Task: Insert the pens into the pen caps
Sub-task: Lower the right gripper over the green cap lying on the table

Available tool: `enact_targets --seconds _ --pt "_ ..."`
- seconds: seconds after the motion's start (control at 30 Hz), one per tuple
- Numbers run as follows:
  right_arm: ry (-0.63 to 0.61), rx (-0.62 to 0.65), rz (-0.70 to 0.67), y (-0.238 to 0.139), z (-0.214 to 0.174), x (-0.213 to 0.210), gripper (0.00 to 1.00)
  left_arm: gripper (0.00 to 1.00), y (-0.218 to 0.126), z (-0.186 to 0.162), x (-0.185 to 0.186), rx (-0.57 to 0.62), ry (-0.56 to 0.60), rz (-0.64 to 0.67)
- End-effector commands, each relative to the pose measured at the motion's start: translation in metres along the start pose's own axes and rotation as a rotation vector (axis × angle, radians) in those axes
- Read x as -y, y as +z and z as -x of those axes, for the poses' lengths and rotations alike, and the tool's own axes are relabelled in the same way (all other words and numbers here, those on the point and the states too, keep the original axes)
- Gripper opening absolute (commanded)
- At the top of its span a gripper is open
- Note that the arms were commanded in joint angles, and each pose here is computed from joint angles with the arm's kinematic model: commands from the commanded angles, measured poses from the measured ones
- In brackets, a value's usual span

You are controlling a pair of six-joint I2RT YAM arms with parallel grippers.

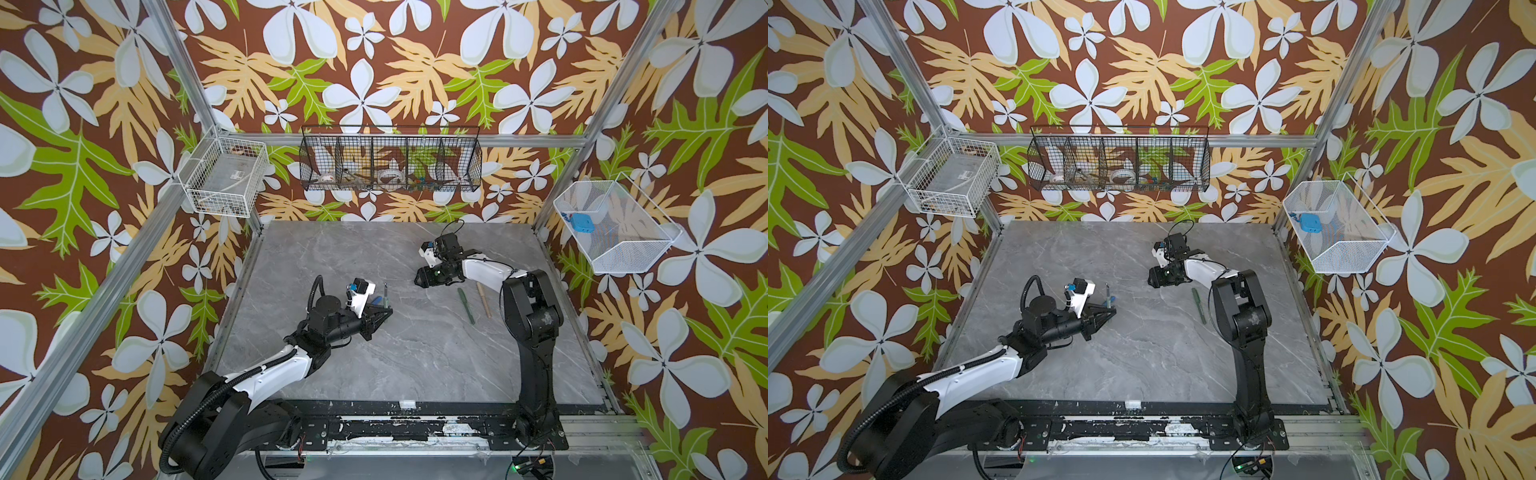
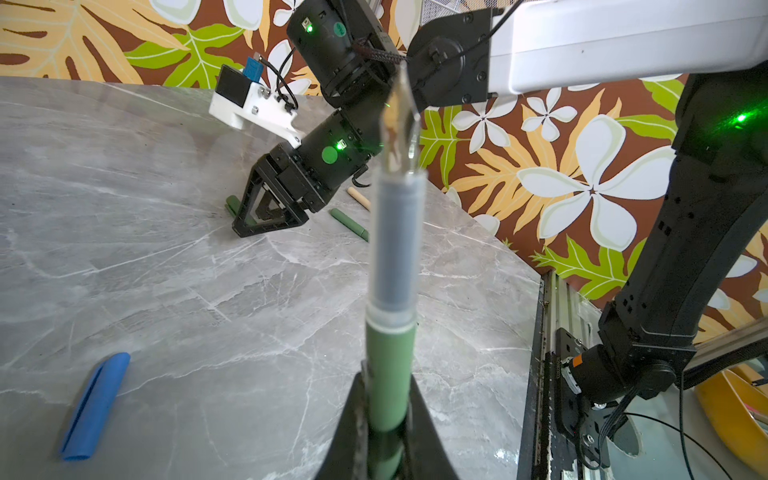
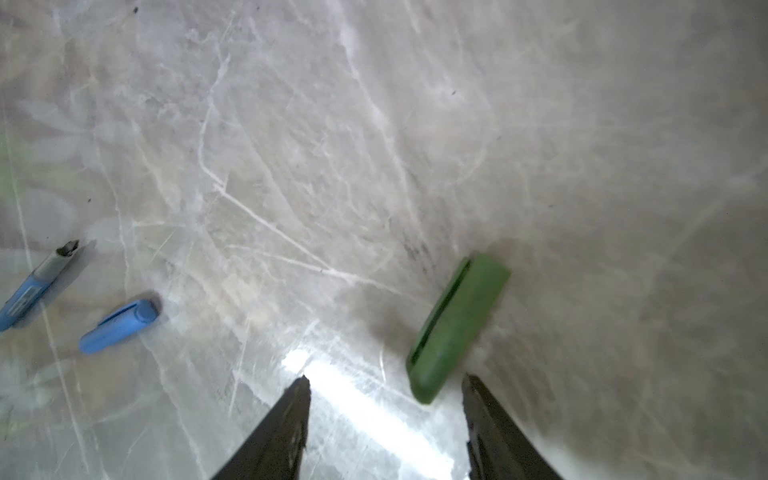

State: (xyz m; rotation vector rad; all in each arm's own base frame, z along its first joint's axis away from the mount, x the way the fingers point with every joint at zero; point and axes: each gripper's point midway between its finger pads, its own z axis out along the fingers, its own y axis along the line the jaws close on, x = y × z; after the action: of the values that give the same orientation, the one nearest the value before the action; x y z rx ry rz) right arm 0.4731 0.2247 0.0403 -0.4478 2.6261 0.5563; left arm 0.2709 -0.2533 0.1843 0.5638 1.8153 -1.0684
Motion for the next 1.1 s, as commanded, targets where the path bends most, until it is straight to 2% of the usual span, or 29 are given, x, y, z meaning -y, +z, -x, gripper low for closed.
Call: enact_targets --seconds 0.0,0.3,0.47,0.57,0.73,1.07 --pt "0.006 0.014 -0.013 0.008 0.008 0.005 0.59 0.00 0.000 0.005 0.001 0.019 0.018 -0.003" --pt "0.011 -0.002 -0.046 0.027 0.020 0.015 0.59 0.00 -0.001 0.006 0.001 0.020 0.026 0.003" --pt "-0.004 -0.011 0.062 0.033 0.024 -0.003 0.59 0.00 0.000 0.004 0.000 0.014 0.022 0.004" --pt "-0.015 -0.029 0.190 0.037 0.017 -0.027 0.58 0.00 0.001 0.003 0.000 0.011 0.021 0.002" --pt "-0.027 -0.087 0.216 0.038 -0.006 -0.034 0.56 0.00 0.002 0.002 -0.001 0.007 0.020 0.004" --pt "-0.010 -0.120 0.150 0.005 -0.038 -0.033 0.55 0.00 0.000 0.003 -0.001 0.010 0.024 0.009"
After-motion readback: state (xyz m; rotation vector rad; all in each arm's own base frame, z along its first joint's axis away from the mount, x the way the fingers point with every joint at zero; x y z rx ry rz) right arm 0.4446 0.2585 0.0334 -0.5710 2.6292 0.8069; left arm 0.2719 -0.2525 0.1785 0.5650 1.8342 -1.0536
